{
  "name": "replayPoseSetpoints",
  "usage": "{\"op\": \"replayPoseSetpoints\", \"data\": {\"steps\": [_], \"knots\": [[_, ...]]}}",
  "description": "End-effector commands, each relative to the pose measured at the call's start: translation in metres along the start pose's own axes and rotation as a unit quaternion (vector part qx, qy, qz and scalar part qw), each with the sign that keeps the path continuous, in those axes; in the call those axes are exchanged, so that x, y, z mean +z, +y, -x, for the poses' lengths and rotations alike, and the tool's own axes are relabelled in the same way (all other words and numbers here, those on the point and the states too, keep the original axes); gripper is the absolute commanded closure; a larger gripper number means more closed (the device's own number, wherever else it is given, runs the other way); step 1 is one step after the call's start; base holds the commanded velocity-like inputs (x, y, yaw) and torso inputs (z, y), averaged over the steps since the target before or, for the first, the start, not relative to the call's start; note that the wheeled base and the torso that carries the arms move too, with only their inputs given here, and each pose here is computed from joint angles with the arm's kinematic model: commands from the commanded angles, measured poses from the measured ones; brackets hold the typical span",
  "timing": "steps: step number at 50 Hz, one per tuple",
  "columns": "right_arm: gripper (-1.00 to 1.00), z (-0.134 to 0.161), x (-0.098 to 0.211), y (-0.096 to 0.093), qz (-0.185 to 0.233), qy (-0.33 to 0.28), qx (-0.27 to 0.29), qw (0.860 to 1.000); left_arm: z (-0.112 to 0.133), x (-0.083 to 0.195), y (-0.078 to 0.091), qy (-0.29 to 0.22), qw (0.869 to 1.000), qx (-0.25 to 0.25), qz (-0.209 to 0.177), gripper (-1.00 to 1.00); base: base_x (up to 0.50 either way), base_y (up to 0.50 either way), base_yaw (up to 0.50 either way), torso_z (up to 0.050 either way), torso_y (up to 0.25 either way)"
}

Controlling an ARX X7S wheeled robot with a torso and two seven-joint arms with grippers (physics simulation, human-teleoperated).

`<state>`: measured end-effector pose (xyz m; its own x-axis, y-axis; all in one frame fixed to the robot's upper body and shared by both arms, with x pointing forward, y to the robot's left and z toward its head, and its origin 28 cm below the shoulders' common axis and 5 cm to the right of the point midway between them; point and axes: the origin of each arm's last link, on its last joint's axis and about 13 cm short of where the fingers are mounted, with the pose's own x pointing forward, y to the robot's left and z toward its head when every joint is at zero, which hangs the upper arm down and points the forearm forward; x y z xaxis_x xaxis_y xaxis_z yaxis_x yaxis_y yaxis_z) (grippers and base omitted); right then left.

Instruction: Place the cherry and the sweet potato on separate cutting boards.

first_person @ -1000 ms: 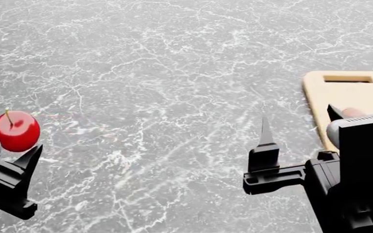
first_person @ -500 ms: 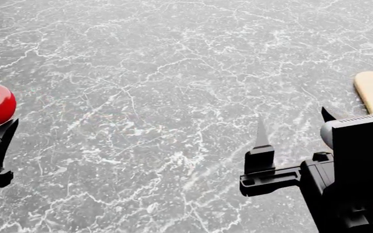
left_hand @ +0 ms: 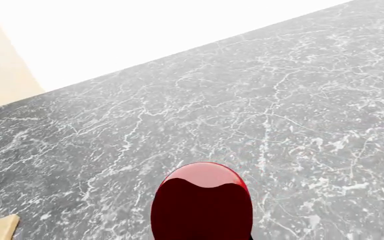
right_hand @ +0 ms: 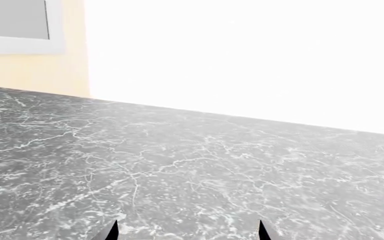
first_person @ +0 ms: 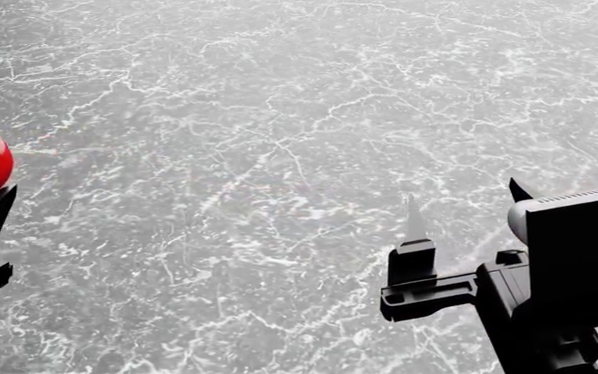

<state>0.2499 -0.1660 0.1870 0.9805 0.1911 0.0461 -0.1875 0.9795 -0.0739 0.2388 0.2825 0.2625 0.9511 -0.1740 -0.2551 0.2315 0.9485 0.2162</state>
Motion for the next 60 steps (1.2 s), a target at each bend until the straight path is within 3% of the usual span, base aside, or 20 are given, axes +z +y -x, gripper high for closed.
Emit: {"op": "replayPoseSetpoints", "data": {"steps": [1, 12, 18, 19, 22, 29, 36, 47, 55, 60], "knots": [[-1.00, -0.001, -0.002, 0.000, -0.009, -0.004, 0.006, 1.000, -0.001, 0.007, 0.000, -0.025, 0.999, -0.012, 0.022, 1.00, 0.00, 0.33, 0.00, 0.000, 0.000], [-1.00, -0.003, -0.005, 0.002, -0.018, 0.000, 0.005, 1.000, -0.003, 0.004, 0.006, -0.023, 0.999, 0.001, 0.029, 1.00, 0.00, 0.28, 0.00, 0.000, 0.000], [-1.00, -0.002, -0.007, 0.004, -0.020, 0.005, 0.013, 1.000, -0.008, -0.004, 0.028, -0.008, 0.997, 0.044, 0.060, 1.00, 0.00, 0.00, 0.00, 0.000, 0.000], [-1.00, -0.002, -0.007, 0.004, -0.021, 0.005, 0.013, 1.000, -0.012, -0.007, 0.028, -0.001, 0.997, 0.060, 0.044, 1.00, 0.00, 0.00, 0.00, 0.000, 0.000], [-1.00, -0.002, -0.007, 0.004, -0.022, 0.005, 0.013, 1.000, -0.015, -0.015, 0.038, 0.007, 0.994, 0.081, 0.072, 1.00, 0.00, 0.00, 0.00, 0.000, 0.000], [-1.00, -0.002, -0.007, 0.005, -0.022, 0.006, 0.012, 1.000, -0.019, -0.025, 0.061, 0.023, 0.987, 0.127, 0.095, 1.00, 0.00, 0.00, 0.00, 0.000, 0.000], [-1.00, -0.003, -0.009, 0.006, -0.017, 0.012, 0.013, 1.000, -0.023, -0.034, 0.069, 0.041, 0.983, 0.153, 0.094, 1.00, 0.00, 0.00, 0.00, 0.000, 0.000], [-1.00, -0.003, -0.007, 0.006, -0.016, 0.012, 0.011, 1.000, -0.044, -0.020, 0.090, 0.050, 0.977, 0.183, 0.094, 1.00, 0.00, 0.00, 0.00, 0.000, 0.001], [-1.00, -0.003, -0.008, 0.006, -0.013, 0.022, 0.014, 1.000, -0.059, -0.007, 0.117, 0.062, 0.965, 0.229, 0.110, 1.00, 0.00, 0.00, 0.00, 0.000, 0.000], [-1.00, -0.005, -0.009, 0.007, -0.012, 0.028, 0.017, 0.999, -0.071, -0.003, 0.125, 0.069, 0.962, 0.240, 0.113, 1.00, 0.00, 0.00, 0.00, 0.000, 0.000]]}}
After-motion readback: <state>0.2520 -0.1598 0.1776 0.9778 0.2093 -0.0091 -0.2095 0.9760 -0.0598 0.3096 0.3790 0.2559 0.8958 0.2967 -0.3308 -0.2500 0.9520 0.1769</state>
